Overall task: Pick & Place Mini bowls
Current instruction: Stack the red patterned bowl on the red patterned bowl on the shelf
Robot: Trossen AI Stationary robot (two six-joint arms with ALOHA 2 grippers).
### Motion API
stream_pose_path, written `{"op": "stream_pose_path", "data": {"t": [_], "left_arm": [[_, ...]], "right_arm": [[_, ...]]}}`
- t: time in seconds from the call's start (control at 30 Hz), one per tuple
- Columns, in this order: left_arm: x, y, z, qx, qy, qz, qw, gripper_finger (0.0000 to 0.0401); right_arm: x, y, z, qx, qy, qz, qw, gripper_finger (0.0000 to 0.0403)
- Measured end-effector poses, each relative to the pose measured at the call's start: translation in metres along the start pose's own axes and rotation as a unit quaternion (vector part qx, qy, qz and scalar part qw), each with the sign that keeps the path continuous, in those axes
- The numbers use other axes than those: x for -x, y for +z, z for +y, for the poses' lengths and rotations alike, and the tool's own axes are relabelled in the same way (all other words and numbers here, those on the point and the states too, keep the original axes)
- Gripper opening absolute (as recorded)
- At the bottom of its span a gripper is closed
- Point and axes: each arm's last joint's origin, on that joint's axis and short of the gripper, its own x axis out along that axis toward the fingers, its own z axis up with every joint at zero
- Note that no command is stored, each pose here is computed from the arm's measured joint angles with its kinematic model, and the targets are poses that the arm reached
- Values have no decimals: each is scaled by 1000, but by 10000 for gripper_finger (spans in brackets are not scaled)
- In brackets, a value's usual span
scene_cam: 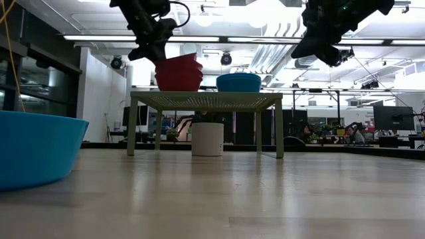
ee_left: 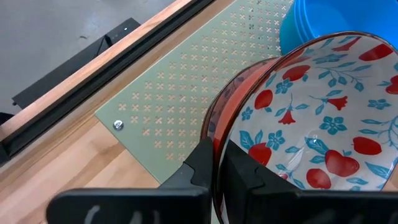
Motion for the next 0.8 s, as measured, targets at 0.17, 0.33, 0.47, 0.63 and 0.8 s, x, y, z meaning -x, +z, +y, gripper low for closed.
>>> {"op": "stream_pose_path", "data": {"t": [0.17, 0.33, 0.47, 0.63, 0.8], "left_arm": [[0, 1, 0, 3, 0, -3, 1000, 11], [0, 1, 0, 7, 0, -4, 1000, 19], [0, 1, 0, 7, 1, -4, 1000, 27], [0, 1, 0, 7, 0, -6, 1000, 45], [1, 1, -1, 4, -1, -9, 1000, 82]], "right_arm": [[0, 0, 0, 0, 0, 0, 1000, 0], [0, 0, 0, 0, 0, 0, 1000, 0], [0, 0, 0, 0, 0, 0, 1000, 0], [0, 0, 0, 0, 0, 0, 1000, 0], [0, -1, 0, -1, -1, 4, 1000, 0]]}}
